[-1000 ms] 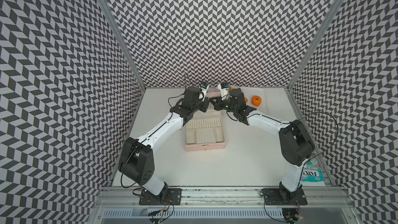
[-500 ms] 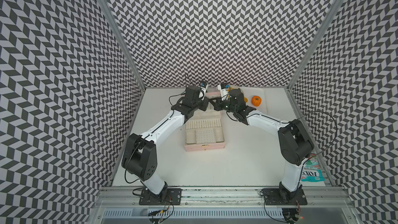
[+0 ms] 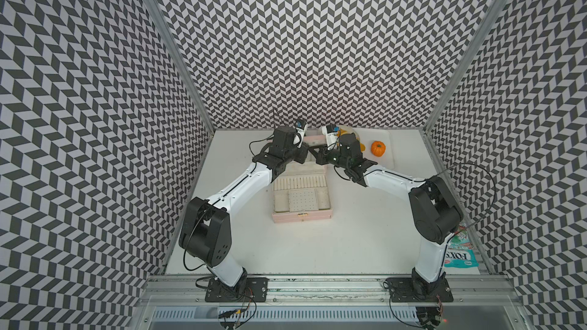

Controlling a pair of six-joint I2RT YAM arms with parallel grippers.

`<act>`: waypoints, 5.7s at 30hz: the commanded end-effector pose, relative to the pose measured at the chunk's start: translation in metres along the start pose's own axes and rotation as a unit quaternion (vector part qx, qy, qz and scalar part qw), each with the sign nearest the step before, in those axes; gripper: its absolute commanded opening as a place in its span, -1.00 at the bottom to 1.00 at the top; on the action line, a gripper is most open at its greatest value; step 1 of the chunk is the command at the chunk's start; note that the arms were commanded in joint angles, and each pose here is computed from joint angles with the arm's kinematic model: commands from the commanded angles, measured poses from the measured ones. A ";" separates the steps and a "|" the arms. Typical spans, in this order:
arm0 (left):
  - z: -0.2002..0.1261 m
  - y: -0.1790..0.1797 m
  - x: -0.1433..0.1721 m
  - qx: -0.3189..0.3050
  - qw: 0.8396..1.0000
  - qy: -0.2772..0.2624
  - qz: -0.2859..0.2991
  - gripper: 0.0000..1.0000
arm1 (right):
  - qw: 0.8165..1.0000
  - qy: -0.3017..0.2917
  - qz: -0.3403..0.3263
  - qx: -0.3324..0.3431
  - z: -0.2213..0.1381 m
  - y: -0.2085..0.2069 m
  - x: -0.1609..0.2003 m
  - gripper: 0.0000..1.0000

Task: Put jewelry chain into jewelry box
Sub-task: Hang the necklace on the jewelry box clasp.

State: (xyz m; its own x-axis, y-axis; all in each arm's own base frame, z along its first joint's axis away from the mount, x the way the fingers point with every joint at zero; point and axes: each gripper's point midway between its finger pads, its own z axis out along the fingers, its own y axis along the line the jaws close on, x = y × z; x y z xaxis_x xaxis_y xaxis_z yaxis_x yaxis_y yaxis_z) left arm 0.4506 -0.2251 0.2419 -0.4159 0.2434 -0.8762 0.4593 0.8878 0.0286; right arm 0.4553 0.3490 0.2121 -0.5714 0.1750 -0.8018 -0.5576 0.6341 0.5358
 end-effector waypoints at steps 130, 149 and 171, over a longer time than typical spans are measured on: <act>0.001 0.005 -0.003 0.023 0.998 0.017 -0.056 -1.00 | 0.996 0.007 0.041 -0.073 -0.007 0.029 -0.020 -0.99; 0.000 0.004 -0.005 0.026 0.998 0.016 -0.056 -1.00 | 0.997 0.007 0.038 -0.063 -0.004 0.023 -0.017 -1.00; -0.004 0.001 -0.008 0.033 0.998 0.016 -0.056 -1.00 | 0.999 -0.007 0.023 -0.044 0.012 0.012 -0.025 -0.98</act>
State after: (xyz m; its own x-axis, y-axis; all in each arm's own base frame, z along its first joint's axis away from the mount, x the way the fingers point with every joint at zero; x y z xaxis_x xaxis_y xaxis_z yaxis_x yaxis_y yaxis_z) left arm 0.4573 -0.2246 0.2315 -0.5107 0.1745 -0.8418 0.4469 0.8904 -0.0865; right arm 0.4588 0.3616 0.2315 -0.6257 0.2020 -0.7535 -0.5657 0.5476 0.6165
